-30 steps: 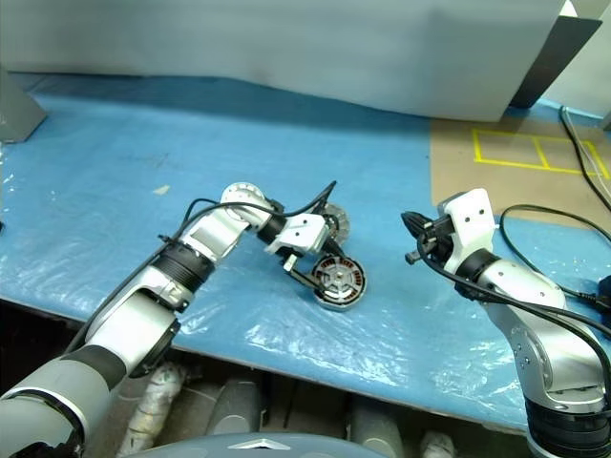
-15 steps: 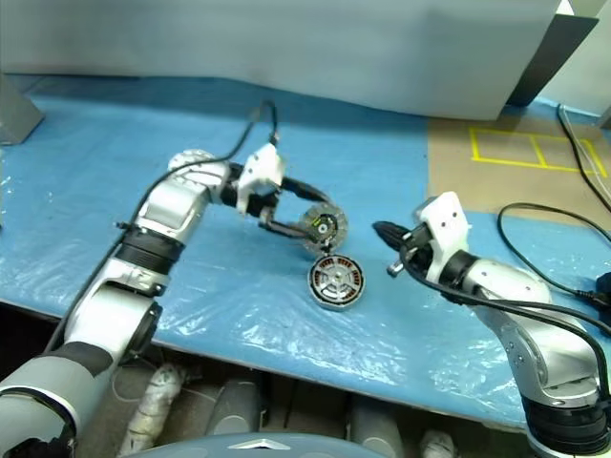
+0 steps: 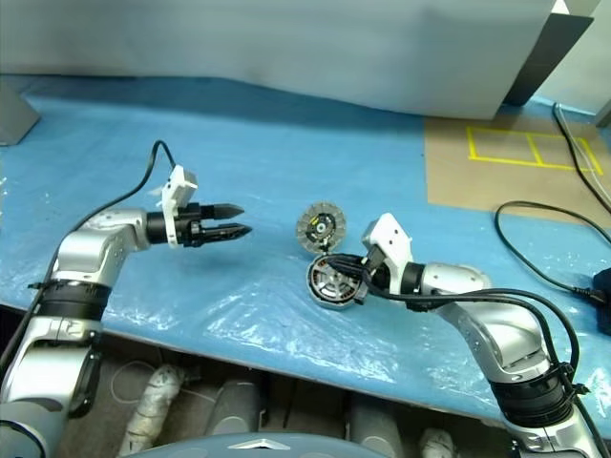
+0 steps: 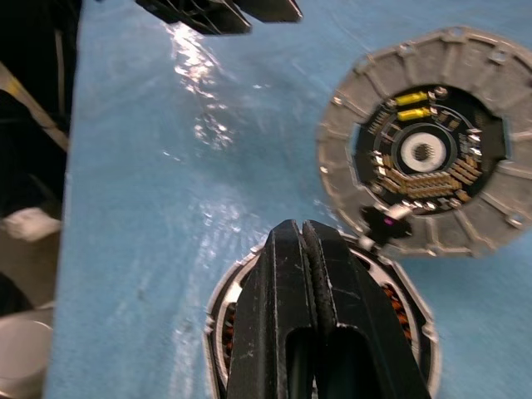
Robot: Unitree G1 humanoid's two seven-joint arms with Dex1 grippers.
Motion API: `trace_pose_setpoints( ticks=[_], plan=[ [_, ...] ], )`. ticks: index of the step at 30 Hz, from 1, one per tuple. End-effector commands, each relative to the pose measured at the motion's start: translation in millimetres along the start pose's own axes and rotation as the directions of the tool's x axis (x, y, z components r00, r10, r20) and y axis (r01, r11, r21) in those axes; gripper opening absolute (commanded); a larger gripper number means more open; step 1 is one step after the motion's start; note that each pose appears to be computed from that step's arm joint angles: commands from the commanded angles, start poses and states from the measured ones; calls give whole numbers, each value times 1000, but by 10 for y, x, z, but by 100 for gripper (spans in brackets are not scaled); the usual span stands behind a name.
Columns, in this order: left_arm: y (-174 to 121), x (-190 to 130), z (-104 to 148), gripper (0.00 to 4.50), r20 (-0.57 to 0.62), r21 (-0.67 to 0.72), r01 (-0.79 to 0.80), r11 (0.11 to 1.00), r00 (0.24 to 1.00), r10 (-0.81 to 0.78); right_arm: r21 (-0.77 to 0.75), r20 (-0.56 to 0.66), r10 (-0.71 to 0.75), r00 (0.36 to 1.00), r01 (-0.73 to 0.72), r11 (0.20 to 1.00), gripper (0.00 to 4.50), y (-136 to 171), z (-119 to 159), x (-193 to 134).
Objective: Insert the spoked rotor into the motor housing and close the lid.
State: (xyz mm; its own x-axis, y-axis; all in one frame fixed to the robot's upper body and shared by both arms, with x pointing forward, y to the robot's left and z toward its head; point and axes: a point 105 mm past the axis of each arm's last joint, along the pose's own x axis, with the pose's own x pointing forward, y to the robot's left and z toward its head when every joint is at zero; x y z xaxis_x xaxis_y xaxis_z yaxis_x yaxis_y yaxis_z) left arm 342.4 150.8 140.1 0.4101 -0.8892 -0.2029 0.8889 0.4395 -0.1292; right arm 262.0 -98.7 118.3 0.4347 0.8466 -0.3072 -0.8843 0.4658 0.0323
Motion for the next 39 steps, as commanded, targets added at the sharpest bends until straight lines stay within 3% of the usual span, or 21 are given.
trace_pose_setpoints(
  ticks=[1, 4, 7, 15, 20, 24, 27, 29, 32, 39],
  plan=[
    [-130, 49, 157, 332, 58, 25, 4, 1000, 998, -5, 21, -179, 30, 983, -26, 999, 0, -1, -546, 74],
    [-132, 87, 152, 332, 40, 45, -7, 999, 999, 5, -63, -313, -49, 948, 31, 998, 0, -177, -916, 67],
    [-135, 103, 177, 332, 37, 55, -1, 998, 999, -1, -77, -292, -60, 954, 39, 996, 0, -234, -892, 60],
    [-199, 182, 324, 332, 71, 73, 51, 996, 996, -56, 14, 26, 19, 999, -19, 1000, 0, -111, -89, -53],
    [-196, 249, 277, 332, 46, 77, 71, 994, 996, -75, 39, 104, 27, 994, -31, 999, 0, -63, 110, -36],
    [-187, 290, 289, 332, 45, 81, 74, 994, 996, -78, 92, 80, -84, 993, 76, 993, 0, -266, -27, 58],
    [-186, 294, 278, 332, 30, 92, 80, 992, 996, -83, -47, -185, -189, 964, 183, 982, 0, -408, -622, 104],
    [-188, 300, 269, 332, 22, 99, 83, 992, 996, -86, -73, -256, -151, 955, 137, 988, 0, -309, -851, 86],
    [-195, 306, 262, 332, 19, 104, 86, 991, 996, -88, -2, -149, -93, 984, 94, 996, 0, -180, -656, 80],
    [-212, 338, 227, 332, 15, 102, 100, 990, 995, -102, 50, 86, -99, 991, 95, 994, 0, -236, -47, 32]
  ],
)
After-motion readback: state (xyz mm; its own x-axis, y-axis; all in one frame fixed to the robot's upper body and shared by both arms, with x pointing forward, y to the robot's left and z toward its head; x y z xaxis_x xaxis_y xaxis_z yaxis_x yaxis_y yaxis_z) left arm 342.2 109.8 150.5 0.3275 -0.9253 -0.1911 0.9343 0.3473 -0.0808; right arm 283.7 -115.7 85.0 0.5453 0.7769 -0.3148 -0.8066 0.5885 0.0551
